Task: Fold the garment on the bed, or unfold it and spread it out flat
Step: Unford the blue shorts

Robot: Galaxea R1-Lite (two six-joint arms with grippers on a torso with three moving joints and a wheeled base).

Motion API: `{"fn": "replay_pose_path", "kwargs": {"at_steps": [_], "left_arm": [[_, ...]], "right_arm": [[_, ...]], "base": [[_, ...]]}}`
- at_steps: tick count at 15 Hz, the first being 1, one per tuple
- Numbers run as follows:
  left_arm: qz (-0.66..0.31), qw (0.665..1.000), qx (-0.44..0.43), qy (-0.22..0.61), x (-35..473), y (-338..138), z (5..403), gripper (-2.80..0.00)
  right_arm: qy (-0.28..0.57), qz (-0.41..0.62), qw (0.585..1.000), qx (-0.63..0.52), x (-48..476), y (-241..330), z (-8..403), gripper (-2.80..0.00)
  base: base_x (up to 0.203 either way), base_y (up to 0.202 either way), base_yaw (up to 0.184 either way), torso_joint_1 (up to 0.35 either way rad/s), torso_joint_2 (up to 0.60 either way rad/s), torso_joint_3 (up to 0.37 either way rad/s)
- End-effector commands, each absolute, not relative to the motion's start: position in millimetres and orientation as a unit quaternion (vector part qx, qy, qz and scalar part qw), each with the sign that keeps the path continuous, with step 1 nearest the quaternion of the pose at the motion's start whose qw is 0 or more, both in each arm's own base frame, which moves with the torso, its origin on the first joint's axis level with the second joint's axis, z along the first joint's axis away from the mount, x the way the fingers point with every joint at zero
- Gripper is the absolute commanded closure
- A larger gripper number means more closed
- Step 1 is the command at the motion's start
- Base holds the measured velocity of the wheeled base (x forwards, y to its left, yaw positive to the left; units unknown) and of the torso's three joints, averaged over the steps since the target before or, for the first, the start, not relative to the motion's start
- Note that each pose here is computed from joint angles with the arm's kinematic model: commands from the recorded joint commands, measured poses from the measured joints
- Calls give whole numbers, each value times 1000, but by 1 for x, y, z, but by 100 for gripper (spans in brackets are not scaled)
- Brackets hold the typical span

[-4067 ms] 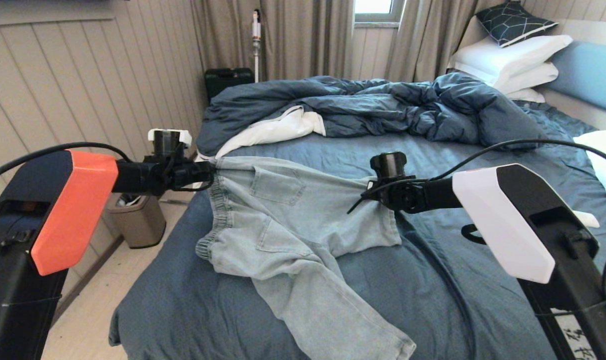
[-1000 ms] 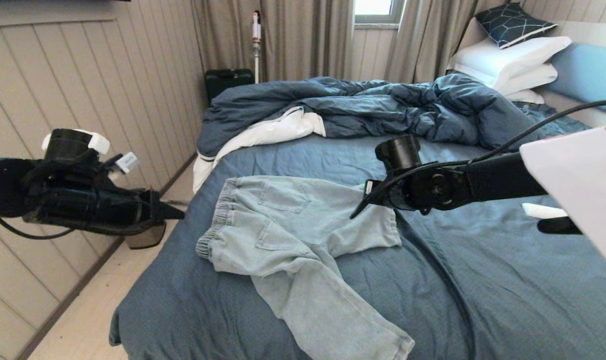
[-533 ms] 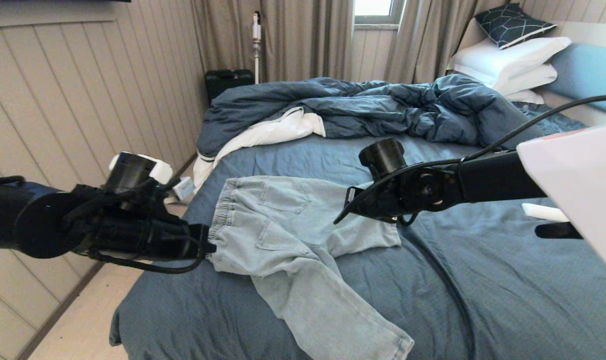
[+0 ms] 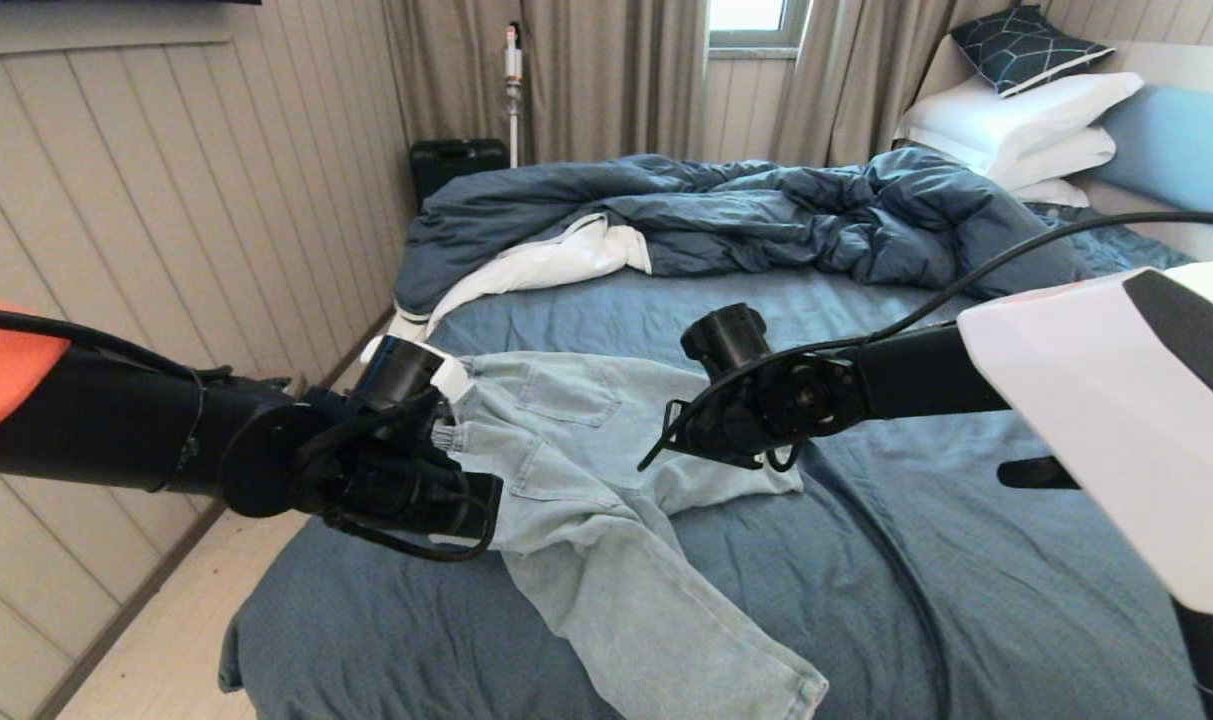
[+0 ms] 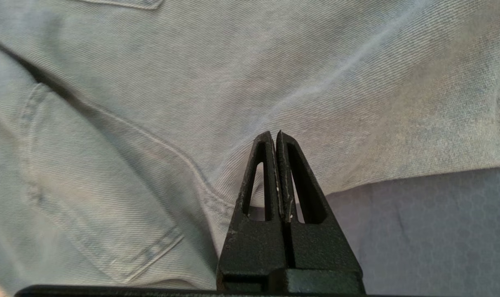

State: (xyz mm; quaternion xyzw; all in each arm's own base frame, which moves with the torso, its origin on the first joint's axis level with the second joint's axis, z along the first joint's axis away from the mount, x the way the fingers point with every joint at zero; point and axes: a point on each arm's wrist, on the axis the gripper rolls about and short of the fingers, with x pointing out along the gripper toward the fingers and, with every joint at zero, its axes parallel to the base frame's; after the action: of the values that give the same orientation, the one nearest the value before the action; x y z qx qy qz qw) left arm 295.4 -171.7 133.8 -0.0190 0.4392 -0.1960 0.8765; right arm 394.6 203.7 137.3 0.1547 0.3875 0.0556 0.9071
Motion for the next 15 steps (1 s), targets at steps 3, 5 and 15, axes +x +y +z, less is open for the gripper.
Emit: {"fn": "replay_pose_path", "kwargs": {"at_steps": [3, 5, 15], "left_arm": [[-179, 867, -8, 466, 317, -180, 103, 0], [-160, 873, -6, 461, 327, -178, 81, 0], [-98, 892, 14, 441, 329, -97, 46, 0]], "right_arm": [[410, 63, 899, 140, 391, 219, 118, 0], [414, 67, 897, 137, 388, 222, 116, 0], [429, 109, 889, 118, 361, 248, 116, 0]], "base": [[0, 0, 0, 0, 0, 0], [0, 0, 0, 0, 0, 0], [0, 0, 0, 0, 0, 0]]}}
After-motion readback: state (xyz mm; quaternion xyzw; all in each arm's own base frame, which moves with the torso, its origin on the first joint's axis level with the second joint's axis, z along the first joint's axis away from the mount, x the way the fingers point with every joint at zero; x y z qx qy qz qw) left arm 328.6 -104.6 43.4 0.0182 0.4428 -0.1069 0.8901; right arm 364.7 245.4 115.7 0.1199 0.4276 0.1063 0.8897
